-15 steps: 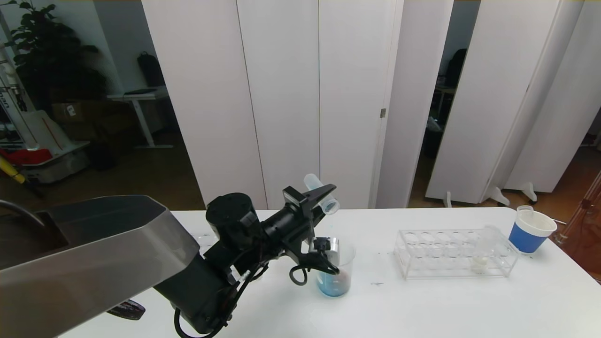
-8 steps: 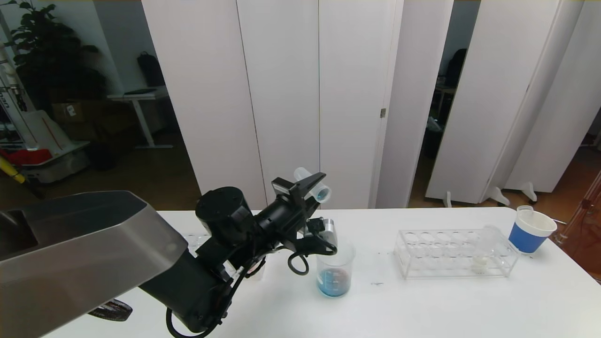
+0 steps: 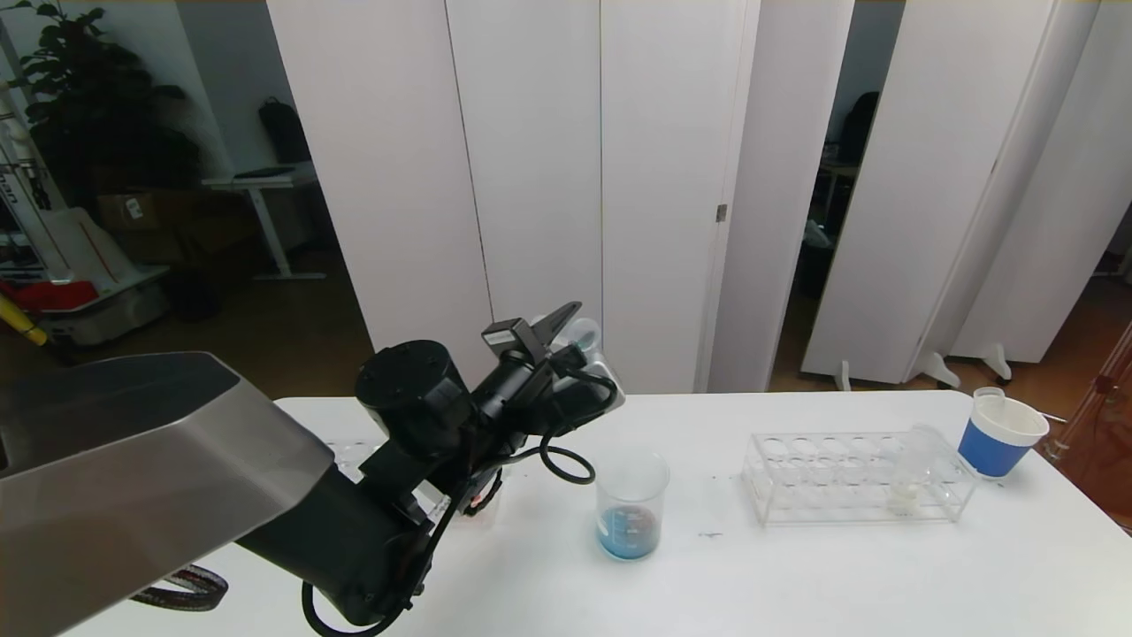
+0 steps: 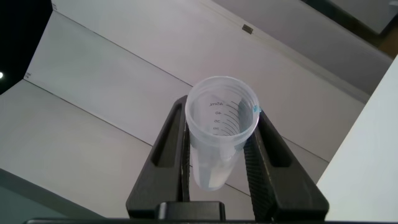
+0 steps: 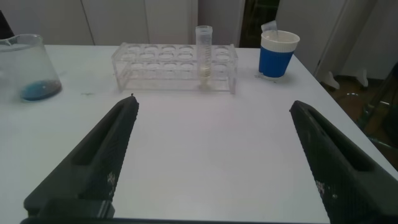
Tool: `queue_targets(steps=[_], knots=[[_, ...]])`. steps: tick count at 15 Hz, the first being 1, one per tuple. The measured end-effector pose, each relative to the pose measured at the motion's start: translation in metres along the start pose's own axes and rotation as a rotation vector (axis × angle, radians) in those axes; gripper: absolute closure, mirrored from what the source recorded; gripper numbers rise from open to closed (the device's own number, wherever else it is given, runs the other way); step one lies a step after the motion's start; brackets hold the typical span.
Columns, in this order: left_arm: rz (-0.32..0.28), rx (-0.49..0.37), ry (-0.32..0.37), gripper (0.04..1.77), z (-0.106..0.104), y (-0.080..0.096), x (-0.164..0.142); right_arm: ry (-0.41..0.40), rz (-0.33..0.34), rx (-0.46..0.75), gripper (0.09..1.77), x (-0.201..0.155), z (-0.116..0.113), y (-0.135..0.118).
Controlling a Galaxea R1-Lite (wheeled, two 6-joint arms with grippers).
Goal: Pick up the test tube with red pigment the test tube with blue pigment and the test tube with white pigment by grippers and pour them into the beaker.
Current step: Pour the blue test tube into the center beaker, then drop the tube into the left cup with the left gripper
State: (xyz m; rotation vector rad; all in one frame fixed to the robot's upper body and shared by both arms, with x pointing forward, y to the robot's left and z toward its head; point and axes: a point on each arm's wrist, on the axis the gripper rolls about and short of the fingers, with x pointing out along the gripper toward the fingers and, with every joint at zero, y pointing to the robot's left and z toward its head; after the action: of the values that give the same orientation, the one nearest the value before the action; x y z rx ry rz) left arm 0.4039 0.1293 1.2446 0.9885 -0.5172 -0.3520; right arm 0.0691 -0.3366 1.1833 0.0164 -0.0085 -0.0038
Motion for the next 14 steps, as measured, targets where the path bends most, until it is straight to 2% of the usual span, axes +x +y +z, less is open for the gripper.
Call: queue_targets(steps=[2, 6, 8, 10, 12, 14], knots=[[0.013, -0.05, 0.031, 1.22, 0.001, 0.005, -0.002, 0.0, 0.0, 0.0, 0.11, 0.0, 0.0, 0.0], [-0.001, -0.213, 0.158, 1.22, 0.005, 0.018, -0.006, 0.0, 0.0, 0.0, 0.11, 0.0, 0.0, 0.0], [-0.006, -0.276, 0.263, 1.22, 0.008, 0.027, -0.009, 0.0, 0.0, 0.0, 0.11, 0.0, 0.0, 0.0], [0.031, -0.355, 0.366, 1.22, 0.015, 0.04, -0.011, 0.0, 0.0, 0.0, 0.11, 0.0, 0.0, 0.0], [0.076, -0.429, 0.404, 1.22, 0.026, 0.054, -0.013, 0.0, 0.0, 0.0, 0.11, 0.0, 0.0, 0.0], [0.095, -0.479, 0.415, 1.22, 0.033, 0.066, -0.019, 0.0, 0.0, 0.0, 0.11, 0.0, 0.0, 0.0]])
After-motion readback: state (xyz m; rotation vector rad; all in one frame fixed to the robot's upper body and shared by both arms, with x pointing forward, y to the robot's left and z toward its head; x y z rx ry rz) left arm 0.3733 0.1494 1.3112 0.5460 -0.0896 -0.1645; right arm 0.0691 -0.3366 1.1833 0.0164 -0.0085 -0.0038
